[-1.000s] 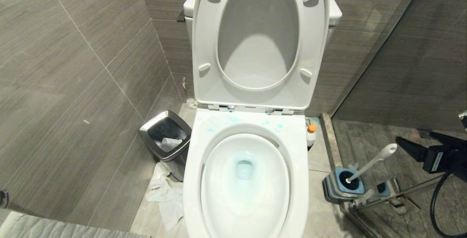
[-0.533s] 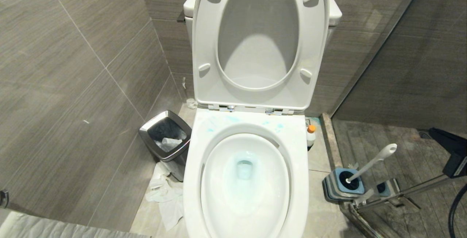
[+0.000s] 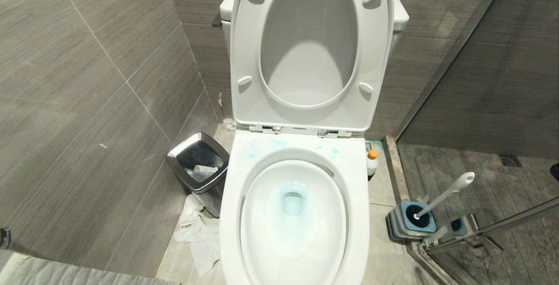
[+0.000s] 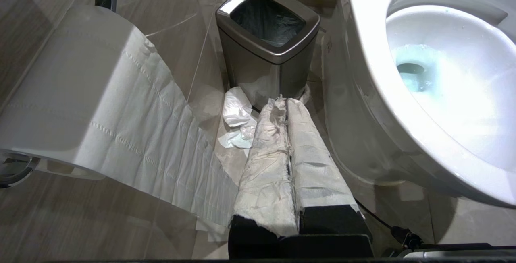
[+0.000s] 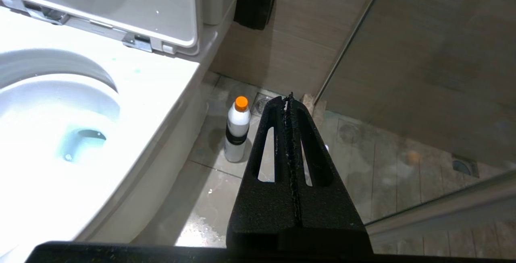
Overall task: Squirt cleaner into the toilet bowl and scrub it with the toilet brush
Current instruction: Flush the toilet
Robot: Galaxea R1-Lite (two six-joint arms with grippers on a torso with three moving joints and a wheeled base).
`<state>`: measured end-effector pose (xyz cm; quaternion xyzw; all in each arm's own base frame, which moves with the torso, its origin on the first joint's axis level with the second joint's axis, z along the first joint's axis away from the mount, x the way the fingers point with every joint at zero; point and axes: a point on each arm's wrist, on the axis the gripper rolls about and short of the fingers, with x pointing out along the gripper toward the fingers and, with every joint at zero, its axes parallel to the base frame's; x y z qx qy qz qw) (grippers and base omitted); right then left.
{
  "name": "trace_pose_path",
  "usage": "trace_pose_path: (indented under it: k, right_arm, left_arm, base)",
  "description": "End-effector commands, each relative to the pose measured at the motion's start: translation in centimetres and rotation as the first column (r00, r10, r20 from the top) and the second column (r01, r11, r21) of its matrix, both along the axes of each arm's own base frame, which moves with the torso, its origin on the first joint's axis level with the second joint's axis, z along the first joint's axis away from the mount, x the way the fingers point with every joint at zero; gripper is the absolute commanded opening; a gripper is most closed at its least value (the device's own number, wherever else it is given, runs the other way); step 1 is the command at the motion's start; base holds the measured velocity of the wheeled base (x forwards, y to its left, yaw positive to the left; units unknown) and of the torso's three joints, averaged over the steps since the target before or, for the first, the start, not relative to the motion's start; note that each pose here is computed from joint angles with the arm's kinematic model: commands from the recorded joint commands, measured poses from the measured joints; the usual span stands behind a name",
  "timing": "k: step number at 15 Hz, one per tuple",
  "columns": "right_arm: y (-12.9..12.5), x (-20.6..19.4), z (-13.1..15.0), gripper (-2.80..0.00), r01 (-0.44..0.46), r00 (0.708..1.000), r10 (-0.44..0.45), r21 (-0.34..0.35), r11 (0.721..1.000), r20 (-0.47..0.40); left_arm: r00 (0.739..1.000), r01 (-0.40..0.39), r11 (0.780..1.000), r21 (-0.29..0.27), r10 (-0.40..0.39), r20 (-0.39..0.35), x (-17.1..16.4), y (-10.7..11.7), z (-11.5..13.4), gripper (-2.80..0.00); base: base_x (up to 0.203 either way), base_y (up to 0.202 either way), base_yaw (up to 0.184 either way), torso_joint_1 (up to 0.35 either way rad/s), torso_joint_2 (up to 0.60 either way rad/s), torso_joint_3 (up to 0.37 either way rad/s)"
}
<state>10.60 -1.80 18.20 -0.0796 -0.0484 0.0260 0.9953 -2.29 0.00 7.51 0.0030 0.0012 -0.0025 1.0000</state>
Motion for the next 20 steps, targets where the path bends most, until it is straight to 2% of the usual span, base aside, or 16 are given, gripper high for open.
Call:
trace_pose_path:
  k: [1,4,8,16,20]
  right_arm:
    - [0.8,-1.7,0.2,-2.80,-0.035,0.997,0.036,-0.016,0.999,0.066]
    - [1.6,-3.6,-0.7,-2.80,-0.090,0.991,0.092,-0.021,0.996,0.102]
    - [2.0,-6.7,-2.3,-2.80,-0.076,0.988,0.077,-0.014,0.997,0.131]
    - [2.1,-10.2,-6.9,-2.80,-0.025,1.000,0.025,0.028,0.999,-0.003]
    - [2.0,-10.2,-7.5,-2.80,0.010,0.998,-0.008,0.034,0.999,-0.056]
  left_arm:
    - [1.000,0.000,1.000,0.000,0.000,-0.002,0.0,0.0,0.0,-2.80]
    - [1.000,0.000,1.000,0.000,0.000,-0.002,0.0,0.0,0.0,-2.80]
    - [1.000,0.000,1.000,0.000,0.000,-0.002,0.0,0.0,0.0,-2.80]
    - [1.000,0.000,1.000,0.000,0.000,-0.002,0.0,0.0,0.0,-2.80]
    - [1.000,0.000,1.000,0.000,0.000,-0.002,0.0,0.0,0.0,-2.80]
  base:
    - [0.000,0.000,0.000,0.000,0.00,0.000]
    - [0.000,0.000,0.000,0.000,0.00,0.000]
    - [0.000,0.000,0.000,0.000,0.00,0.000]
    - [0.000,0.000,0.000,0.000,0.00,0.000]
    - [0.000,0.000,0.000,0.000,0.00,0.000]
